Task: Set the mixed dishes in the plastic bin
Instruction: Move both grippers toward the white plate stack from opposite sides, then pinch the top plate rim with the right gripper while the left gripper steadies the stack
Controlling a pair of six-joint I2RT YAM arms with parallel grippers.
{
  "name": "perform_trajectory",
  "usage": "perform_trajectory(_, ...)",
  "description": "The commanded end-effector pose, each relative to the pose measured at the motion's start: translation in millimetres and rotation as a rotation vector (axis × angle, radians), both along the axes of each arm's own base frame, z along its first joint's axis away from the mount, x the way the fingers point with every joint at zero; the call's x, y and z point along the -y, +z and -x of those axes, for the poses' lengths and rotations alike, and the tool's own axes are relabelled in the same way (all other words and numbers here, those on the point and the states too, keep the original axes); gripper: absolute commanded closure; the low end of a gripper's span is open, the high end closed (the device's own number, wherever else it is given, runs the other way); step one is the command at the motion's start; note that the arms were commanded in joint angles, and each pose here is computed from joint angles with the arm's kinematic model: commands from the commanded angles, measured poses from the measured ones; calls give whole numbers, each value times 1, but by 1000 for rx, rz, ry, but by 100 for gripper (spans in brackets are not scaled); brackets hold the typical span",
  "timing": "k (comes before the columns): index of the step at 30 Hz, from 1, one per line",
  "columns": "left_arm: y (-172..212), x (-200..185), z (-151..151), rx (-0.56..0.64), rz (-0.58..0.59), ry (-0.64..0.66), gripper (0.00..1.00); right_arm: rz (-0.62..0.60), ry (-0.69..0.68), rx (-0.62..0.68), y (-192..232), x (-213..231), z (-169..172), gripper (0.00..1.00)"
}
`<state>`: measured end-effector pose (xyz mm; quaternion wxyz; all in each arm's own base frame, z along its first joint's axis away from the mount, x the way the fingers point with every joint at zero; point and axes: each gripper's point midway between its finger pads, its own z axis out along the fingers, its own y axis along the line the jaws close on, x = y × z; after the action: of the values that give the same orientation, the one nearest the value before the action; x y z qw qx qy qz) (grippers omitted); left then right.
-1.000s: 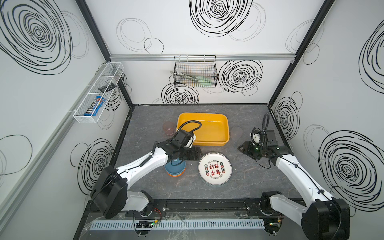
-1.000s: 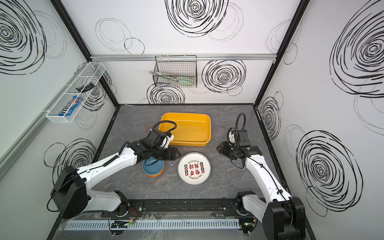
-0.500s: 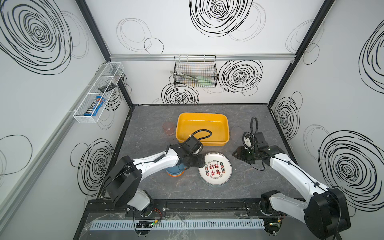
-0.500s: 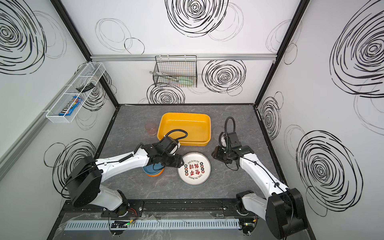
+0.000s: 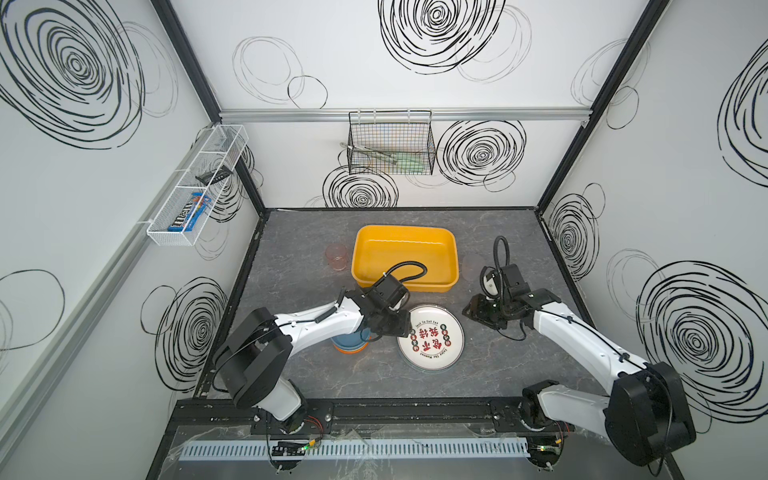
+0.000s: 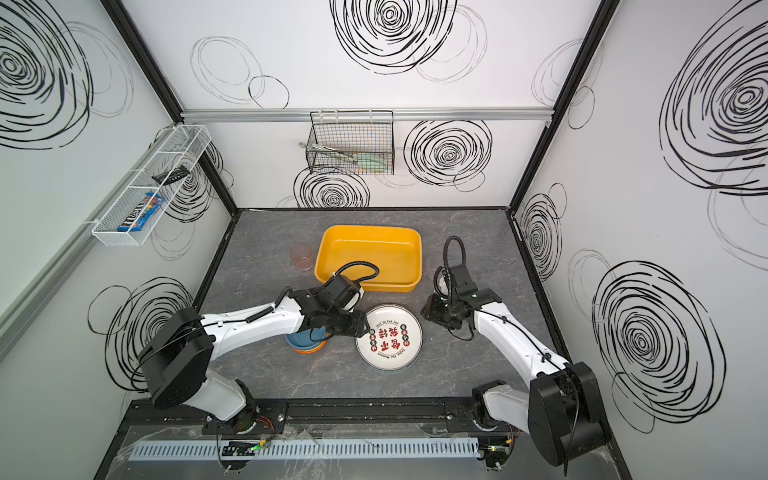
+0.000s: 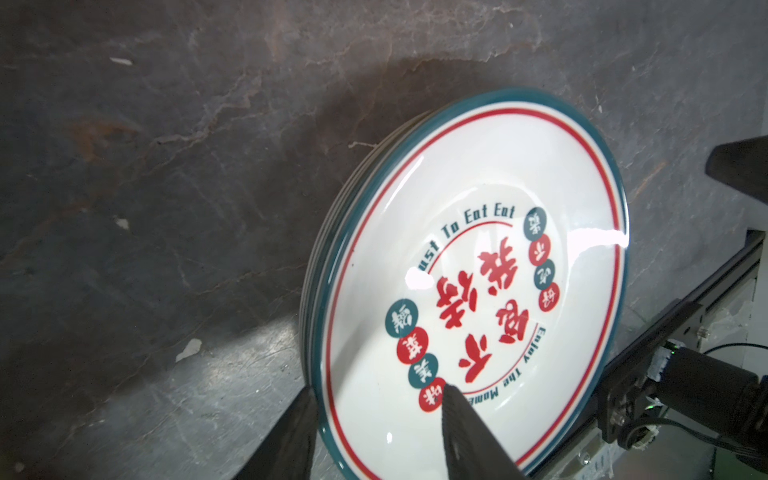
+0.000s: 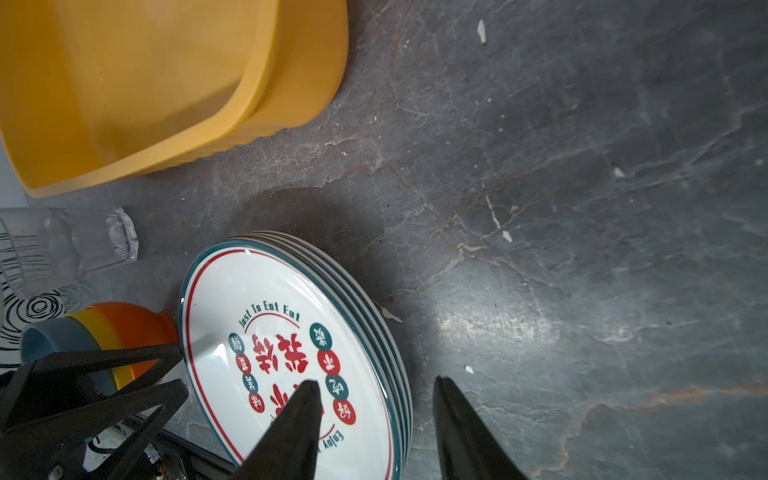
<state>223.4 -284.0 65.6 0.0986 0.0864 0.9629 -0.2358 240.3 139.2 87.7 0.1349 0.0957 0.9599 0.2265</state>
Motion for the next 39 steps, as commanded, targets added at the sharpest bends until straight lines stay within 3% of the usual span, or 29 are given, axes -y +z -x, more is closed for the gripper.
perform_trajectory(1, 0, 8, 0, 0, 23, -5, 49, -6, -3, -15, -3, -2, 4, 51)
perform_trajectory(20, -11, 24, 7, -44, 52, -39, 52, 1, 1, -40, -13, -1, 8, 51)
perform_trajectory(31, -6, 31, 10, -49, 66, -67, 58, -29, 22, -81, -27, -5, 18, 63)
perform_trajectory(39, -3, 37, 11, -50, 87, -79, 61, -39, 18, -96, -36, -4, 25, 64)
